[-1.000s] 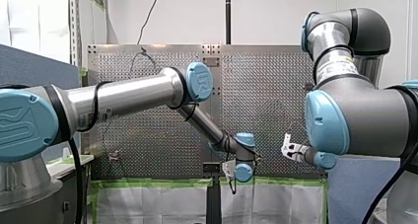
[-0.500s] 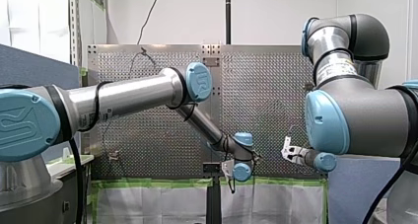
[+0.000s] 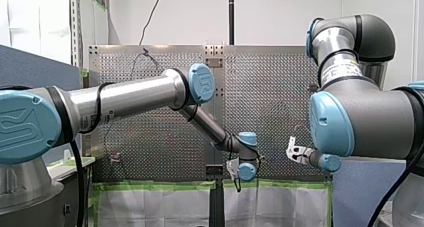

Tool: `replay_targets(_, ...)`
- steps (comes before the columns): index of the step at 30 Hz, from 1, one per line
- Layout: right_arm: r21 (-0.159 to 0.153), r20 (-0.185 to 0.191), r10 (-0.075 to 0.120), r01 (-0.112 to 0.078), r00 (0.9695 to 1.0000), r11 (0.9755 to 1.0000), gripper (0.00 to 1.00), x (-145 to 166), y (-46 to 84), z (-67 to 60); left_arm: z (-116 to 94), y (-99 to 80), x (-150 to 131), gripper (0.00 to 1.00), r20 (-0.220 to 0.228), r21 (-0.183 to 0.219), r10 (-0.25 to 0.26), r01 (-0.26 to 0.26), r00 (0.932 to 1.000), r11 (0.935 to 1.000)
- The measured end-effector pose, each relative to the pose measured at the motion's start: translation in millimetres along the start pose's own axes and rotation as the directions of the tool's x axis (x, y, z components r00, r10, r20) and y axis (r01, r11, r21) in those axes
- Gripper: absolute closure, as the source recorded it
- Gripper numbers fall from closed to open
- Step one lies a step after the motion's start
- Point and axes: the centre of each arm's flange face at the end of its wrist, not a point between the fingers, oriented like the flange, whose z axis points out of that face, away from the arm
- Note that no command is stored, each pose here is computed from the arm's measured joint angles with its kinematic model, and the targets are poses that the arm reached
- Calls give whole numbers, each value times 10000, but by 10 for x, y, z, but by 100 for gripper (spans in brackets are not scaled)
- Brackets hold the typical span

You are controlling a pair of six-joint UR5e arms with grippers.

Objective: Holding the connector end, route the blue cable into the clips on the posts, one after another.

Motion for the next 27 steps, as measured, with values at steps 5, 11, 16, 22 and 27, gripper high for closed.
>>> replay_targets(5, 58, -4, -48, 48, 10000, 10000, 100, 8, -27, 26, 94, 9, -82, 100, 184, -21, -84, 84, 9998, 10000)
replay_targets(11, 129, 15, -82, 82, 10000, 9999, 100, 9, -67, 50, 142, 126, -54, 100, 143, -137, -43, 45, 9999, 9999)
replay_targets(16, 196, -11, -111, 112, 9999, 9997, 100, 18, -98, 76, 117, 222, 91, 100, -73, -124, 20, -21, 10000, 9999)
replay_targets(22, 236, -68, -142, 144, 9999, 9996, 100, 41, -107, 110, 72, 286, 263, 100, -317, -15, -21, 20, 9995, 10000)
replay_targets(27, 231, -126, -135, 138, 9998, 9996, 100, 68, -94, 138, 124, 297, 246, 100, -293, 111, -249, 252, 9993, 9996)
